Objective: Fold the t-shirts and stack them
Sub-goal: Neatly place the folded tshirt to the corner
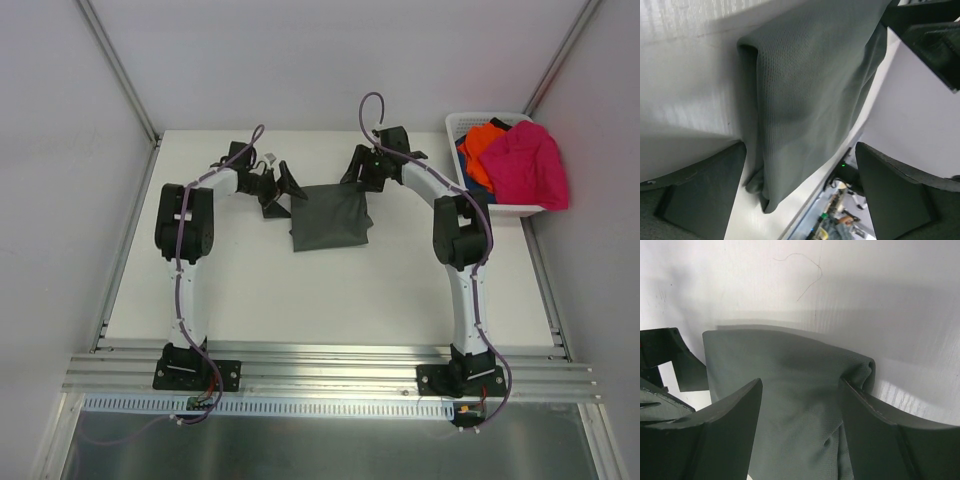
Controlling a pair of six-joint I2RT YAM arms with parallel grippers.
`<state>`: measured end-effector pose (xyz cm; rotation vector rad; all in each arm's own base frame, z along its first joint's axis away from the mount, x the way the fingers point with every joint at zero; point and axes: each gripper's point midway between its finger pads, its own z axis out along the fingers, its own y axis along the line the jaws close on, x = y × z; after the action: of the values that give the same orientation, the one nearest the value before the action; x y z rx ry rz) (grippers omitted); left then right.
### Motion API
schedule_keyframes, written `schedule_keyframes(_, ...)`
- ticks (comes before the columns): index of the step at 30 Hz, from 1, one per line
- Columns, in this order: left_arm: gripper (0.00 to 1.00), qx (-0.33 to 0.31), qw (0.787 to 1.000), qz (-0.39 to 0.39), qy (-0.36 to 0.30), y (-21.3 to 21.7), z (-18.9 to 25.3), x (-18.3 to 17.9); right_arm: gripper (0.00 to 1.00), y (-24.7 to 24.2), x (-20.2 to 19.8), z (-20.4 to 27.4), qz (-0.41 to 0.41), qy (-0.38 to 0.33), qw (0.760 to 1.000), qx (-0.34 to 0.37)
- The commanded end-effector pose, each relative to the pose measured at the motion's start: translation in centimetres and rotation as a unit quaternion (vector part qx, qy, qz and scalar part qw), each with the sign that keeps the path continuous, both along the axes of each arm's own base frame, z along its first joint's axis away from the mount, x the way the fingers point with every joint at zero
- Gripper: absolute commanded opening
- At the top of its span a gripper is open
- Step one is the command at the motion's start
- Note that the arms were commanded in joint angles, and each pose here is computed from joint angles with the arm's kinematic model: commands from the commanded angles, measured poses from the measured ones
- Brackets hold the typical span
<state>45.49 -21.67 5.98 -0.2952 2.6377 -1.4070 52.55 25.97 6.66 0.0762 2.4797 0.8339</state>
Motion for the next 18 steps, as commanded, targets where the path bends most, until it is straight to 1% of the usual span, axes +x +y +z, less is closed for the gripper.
schedule_keyframes(1,0.92,-0.054,0.998,0.007,0.016,-1.1,0.4,0.8,0.66,0.0,0.4,2.4,-0.005,-0.021,1.000,0.013)
schedule_keyframes(7,0.81,-0.089,0.994,0.017,0.059,-2.0,-1.4,0.9,0.66,-0.1,0.3,2.3,-0.006,-0.021,1.000,0.011)
schedule_keyframes(11,0.74,-0.100,0.993,0.021,0.066,-2.4,-2.3,1.5,0.66,-0.1,0.0,1.9,-0.006,-0.015,1.000,0.009)
schedule_keyframes(14,0.64,-0.105,0.992,0.022,0.074,-3.0,-2.9,1.8,0.66,-0.2,0.0,1.7,-0.006,-0.013,1.000,0.008)
schedule_keyframes(16,0.55,-0.105,0.991,0.023,0.076,-3.3,-2.9,1.9,0.66,0.0,0.0,1.8,-0.006,-0.014,1.000,0.008)
schedule_keyframes(17,0.48,-0.104,0.991,0.023,0.079,-3.4,-3.2,1.9,0.66,-0.1,0.1,1.8,-0.006,-0.015,1.000,0.008)
schedule_keyframes(18,0.38,-0.103,0.991,0.024,0.081,-3.5,-3.3,1.9,0.66,0.1,0.0,1.8,-0.004,-0.015,1.000,0.008)
